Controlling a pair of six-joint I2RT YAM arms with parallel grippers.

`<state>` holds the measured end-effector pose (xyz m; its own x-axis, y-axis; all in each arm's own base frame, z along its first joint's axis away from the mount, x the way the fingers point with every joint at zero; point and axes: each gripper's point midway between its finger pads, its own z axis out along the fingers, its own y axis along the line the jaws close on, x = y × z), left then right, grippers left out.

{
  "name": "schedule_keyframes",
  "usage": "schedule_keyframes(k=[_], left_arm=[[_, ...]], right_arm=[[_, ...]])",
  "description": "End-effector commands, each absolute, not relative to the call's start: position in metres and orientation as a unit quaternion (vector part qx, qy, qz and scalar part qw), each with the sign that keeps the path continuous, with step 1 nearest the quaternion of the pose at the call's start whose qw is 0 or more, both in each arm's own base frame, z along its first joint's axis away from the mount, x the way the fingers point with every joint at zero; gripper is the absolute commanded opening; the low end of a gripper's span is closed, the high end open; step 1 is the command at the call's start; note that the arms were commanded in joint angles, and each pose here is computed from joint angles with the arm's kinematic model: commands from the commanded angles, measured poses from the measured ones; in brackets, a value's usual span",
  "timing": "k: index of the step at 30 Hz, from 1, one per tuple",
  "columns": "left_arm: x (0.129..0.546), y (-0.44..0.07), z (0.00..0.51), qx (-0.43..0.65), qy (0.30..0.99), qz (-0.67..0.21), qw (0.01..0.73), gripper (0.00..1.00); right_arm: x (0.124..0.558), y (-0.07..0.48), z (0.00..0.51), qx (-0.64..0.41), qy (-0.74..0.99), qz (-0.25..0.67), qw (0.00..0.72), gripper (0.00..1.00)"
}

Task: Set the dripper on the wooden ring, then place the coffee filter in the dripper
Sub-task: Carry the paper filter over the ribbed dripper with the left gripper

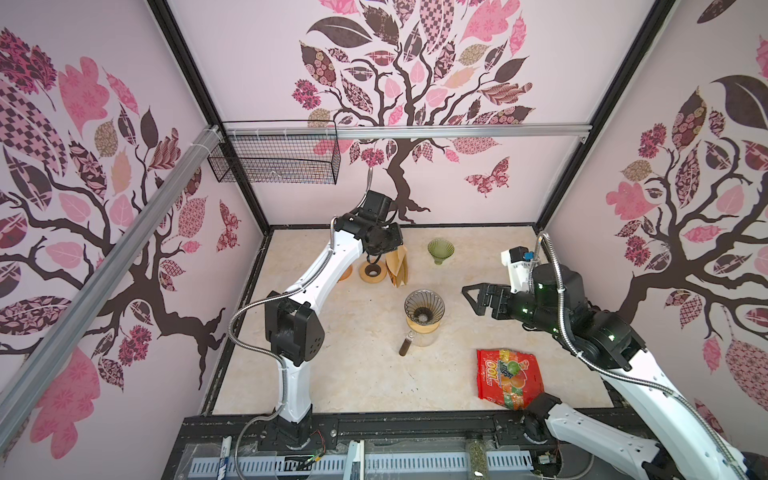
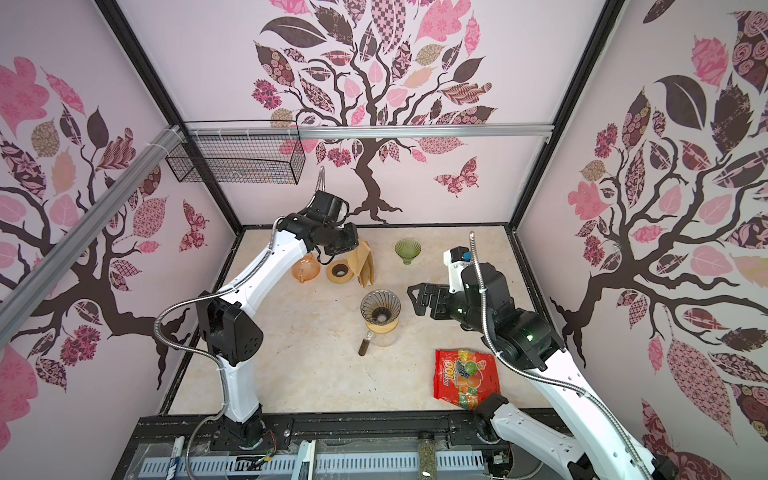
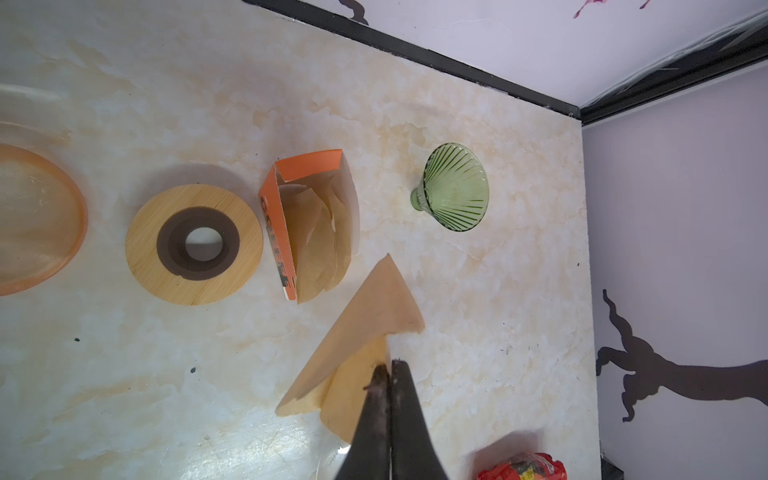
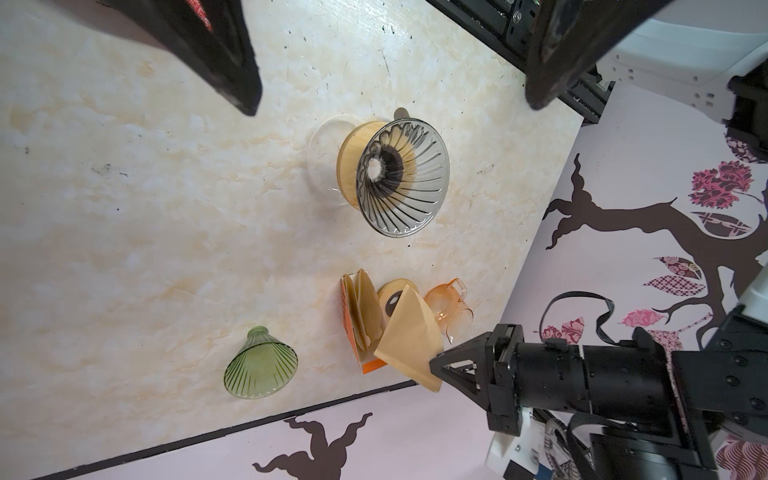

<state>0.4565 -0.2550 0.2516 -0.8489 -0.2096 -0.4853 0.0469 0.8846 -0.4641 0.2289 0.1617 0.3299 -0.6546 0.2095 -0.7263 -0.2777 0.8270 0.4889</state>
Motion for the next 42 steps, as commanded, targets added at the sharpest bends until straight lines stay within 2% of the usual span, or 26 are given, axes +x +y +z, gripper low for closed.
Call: schedule_keyframes(k=[1,10,18,27,34,42], left_arm=[[0.44,-0.249,0.267,-0.026,0.93,-0.243,0.274,0.0],[0.397,-0.244,0.311,0.019,0.918,-0.277,0.283,0.0],[0.344,-0.226,0.325,0.04,0.923,-0.272,0.269,0.0],[0.292,-0.235,0.336,0.102,0.924,-0.264,0.258,0.0],[0.273,-0.24,0.331,0.127,0.935,-0.233,0.234,0.0],[0.257,-0.27,0.328,0.183,0.934,-0.219,0.216,0.0]], right_arm=[[0.227,0.152,0.347,-0.018,0.85,0.283,0.444,1.0],[0.232,0.144,0.349,0.001,0.846,0.272,0.458,1.0],[0.239,0.147,0.352,0.007,0.841,0.273,0.467,1.0],[0.252,0.153,0.356,-0.004,0.837,0.265,0.478,1.0],[0.257,0.159,0.353,-0.035,0.85,0.242,0.466,1.0],[0.252,0.158,0.345,-0.042,0.852,0.244,0.462,1.0]])
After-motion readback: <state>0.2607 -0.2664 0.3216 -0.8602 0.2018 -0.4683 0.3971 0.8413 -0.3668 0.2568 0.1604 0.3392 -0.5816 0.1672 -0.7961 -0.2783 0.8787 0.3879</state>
